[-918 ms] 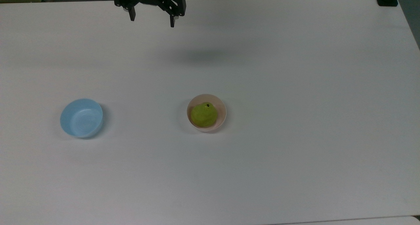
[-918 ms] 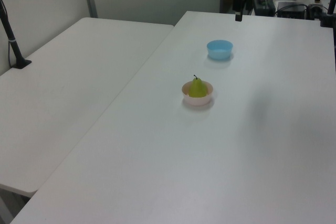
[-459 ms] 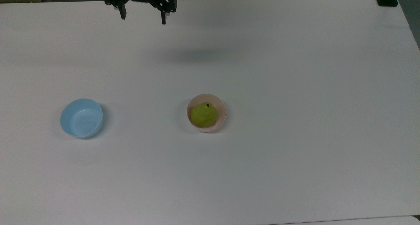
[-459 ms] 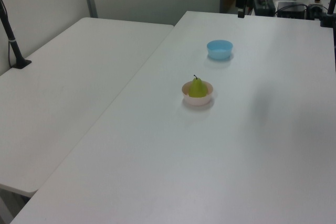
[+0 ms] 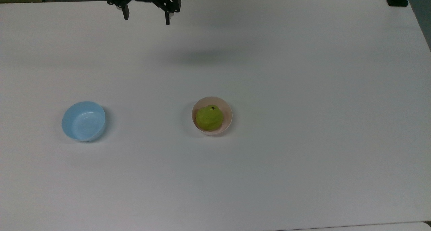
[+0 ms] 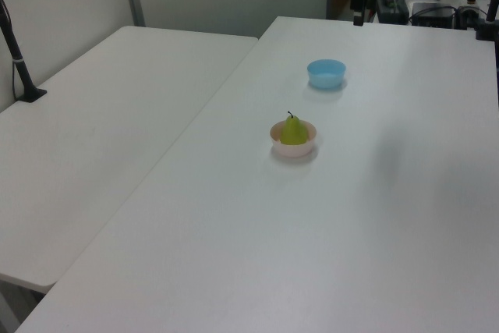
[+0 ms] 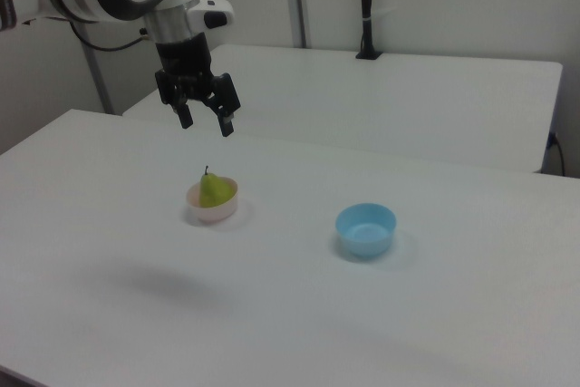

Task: Pick up a pear from the bowl
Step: 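Move the open gripper over the green pear in the pink bowl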

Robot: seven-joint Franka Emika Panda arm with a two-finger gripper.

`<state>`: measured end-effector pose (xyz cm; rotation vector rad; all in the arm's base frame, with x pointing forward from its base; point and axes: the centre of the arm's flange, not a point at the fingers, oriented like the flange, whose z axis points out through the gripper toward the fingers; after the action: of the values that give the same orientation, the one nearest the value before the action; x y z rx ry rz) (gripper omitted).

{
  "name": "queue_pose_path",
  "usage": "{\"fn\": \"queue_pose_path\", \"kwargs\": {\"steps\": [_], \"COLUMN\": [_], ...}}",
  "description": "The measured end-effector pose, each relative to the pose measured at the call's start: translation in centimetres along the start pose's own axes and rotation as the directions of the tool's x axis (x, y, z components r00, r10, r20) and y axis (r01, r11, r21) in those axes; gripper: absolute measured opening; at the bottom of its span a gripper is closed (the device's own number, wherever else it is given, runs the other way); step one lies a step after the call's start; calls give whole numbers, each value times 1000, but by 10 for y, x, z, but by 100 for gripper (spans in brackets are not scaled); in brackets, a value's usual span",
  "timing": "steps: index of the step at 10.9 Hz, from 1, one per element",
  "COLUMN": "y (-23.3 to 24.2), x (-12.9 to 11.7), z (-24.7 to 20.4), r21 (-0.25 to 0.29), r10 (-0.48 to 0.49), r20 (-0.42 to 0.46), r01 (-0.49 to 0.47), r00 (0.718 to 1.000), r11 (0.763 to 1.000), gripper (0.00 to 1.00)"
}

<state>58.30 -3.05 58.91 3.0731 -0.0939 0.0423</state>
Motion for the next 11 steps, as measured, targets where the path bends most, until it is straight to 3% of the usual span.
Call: {"fn": "queue_pose_path", "kwargs": {"steps": [5,11], "y": [-12,-108], "x": [10,63], "z": [7,117], "r21": [24,18], "r10": [-12,-138], "r20": [-32,-73], "r01": [13,139], "r00": [999,988], "r11": [1000,990], "gripper": [100,100]}}
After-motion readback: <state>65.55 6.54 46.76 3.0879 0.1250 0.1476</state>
